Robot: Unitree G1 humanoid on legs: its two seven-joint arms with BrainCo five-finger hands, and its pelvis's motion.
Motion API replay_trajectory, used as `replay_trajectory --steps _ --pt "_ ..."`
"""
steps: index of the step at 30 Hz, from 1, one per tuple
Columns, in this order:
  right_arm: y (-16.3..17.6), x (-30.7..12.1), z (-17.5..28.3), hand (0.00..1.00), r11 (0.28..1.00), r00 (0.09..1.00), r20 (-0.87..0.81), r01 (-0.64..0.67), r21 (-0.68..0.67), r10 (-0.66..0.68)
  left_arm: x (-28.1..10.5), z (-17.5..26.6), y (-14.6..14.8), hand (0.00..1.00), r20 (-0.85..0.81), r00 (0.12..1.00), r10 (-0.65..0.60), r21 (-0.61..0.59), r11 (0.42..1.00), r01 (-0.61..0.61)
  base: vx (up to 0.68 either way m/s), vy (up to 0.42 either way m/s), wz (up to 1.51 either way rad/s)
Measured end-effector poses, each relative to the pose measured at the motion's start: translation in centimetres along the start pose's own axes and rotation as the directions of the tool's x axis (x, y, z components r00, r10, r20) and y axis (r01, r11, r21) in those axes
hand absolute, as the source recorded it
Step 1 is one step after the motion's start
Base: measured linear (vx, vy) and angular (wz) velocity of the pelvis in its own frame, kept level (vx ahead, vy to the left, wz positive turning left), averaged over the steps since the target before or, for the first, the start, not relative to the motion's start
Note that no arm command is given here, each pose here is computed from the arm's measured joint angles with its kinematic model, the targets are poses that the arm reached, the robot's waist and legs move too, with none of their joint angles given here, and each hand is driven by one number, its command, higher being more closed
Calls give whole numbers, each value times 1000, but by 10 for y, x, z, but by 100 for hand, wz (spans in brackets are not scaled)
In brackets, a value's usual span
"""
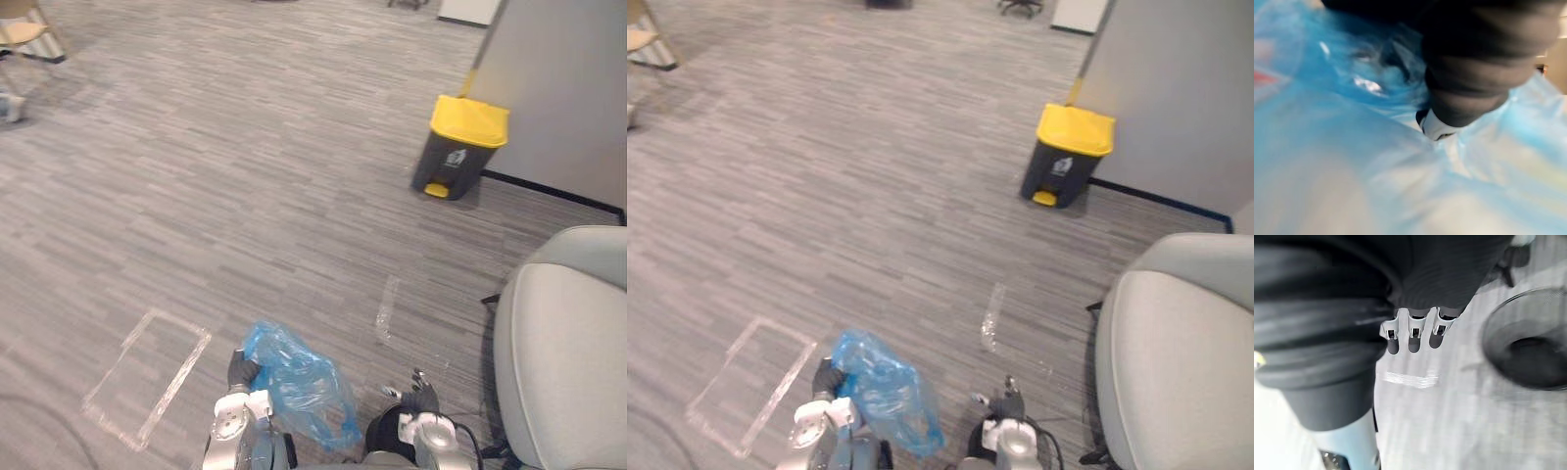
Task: Gather rubbish on tea table into small bin, then transfer packed bag to large trash can.
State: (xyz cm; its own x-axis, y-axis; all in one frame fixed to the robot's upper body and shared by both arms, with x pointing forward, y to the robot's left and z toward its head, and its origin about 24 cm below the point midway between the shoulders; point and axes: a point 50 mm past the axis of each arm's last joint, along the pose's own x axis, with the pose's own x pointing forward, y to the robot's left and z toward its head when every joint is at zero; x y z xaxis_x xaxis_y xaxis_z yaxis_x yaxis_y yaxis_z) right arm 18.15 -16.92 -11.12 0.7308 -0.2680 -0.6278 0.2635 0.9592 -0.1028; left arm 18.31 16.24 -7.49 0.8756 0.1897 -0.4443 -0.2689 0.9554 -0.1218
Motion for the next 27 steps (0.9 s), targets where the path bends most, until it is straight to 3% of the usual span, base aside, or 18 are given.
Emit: replay_trajectory --steps 3,13,20,24,27 --pt "-10 -3 -11 0 998 998 -40 48 27 -47 -2 -7 0 100 -29 1000 2 0 1000 -2 468 282 -57" --pt "-6 -10 -24 0 999 996 -84 29 18 -27 1 -8 7 100 -50 999 3 65 998 1 188 154 -64" --pt "-6 -13 -39 0 1000 989 -146 26 -11 -27 7 -7 8 100 -57 998 4 95 996 2 375 -89 -1" --pt "-18 -5 -30 0 998 990 -127 58 -18 -60 6 -13 -4 100 -81 997 -5 54 998 10 485 -142 11" --pt "-7 -9 -33 0 999 992 -128 17 -32 -21 2 -4 -8 100 -29 999 -22 29 999 23 530 -94 -2"
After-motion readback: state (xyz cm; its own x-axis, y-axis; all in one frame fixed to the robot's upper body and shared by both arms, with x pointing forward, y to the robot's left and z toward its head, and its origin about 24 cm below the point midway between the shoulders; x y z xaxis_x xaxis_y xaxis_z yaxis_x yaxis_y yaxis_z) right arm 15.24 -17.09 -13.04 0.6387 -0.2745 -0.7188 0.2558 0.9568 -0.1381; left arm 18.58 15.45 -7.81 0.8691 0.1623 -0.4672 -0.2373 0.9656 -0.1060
